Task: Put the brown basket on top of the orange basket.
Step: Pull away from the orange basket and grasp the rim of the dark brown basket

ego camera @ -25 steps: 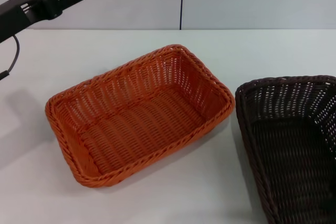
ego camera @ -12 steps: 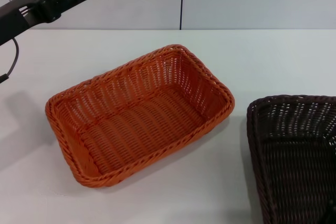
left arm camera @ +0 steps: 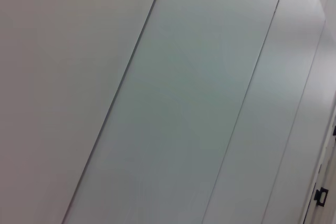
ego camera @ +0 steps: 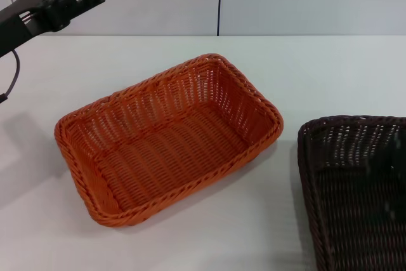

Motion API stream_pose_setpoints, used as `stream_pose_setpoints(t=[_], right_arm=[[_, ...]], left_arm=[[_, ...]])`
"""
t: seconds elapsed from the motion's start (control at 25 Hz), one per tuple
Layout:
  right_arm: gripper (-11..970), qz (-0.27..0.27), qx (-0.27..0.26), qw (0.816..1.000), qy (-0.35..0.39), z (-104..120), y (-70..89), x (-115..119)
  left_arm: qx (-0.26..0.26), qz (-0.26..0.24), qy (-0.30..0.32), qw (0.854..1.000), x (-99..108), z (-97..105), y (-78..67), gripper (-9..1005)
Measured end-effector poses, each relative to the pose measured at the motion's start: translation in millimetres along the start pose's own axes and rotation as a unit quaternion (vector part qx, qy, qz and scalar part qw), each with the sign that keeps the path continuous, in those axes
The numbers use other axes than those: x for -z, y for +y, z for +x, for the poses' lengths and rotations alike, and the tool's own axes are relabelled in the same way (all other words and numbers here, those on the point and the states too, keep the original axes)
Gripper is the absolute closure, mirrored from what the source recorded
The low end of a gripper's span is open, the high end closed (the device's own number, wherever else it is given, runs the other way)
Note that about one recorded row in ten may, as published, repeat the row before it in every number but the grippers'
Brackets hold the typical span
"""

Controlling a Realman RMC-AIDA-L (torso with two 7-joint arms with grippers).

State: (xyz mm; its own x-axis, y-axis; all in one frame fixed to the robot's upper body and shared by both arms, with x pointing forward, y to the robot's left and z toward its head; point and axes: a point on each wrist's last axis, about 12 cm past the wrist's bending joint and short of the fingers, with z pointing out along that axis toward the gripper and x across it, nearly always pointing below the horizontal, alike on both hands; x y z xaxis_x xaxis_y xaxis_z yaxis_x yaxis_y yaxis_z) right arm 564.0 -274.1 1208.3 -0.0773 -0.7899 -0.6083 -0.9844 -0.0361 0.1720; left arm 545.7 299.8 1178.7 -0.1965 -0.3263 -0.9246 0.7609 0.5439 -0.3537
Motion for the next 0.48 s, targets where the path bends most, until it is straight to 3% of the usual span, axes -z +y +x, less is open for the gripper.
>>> stream_pose_setpoints(t=[0.36, 0.48], right_arm=[[329, 0.186, -0.005, 0.981, 0.045, -5.2, -13.9, 44.9], [304, 0.208, -0.010, 0.976, 0.057, -2.5, -18.7, 47.3]], left_arm=[[0.001, -0.004, -0.002, 1.000, 2.8, -0.2, 1.2, 167], [0.001, -0.004, -0.002, 1.000, 2.9, -0.2, 1.3, 167]])
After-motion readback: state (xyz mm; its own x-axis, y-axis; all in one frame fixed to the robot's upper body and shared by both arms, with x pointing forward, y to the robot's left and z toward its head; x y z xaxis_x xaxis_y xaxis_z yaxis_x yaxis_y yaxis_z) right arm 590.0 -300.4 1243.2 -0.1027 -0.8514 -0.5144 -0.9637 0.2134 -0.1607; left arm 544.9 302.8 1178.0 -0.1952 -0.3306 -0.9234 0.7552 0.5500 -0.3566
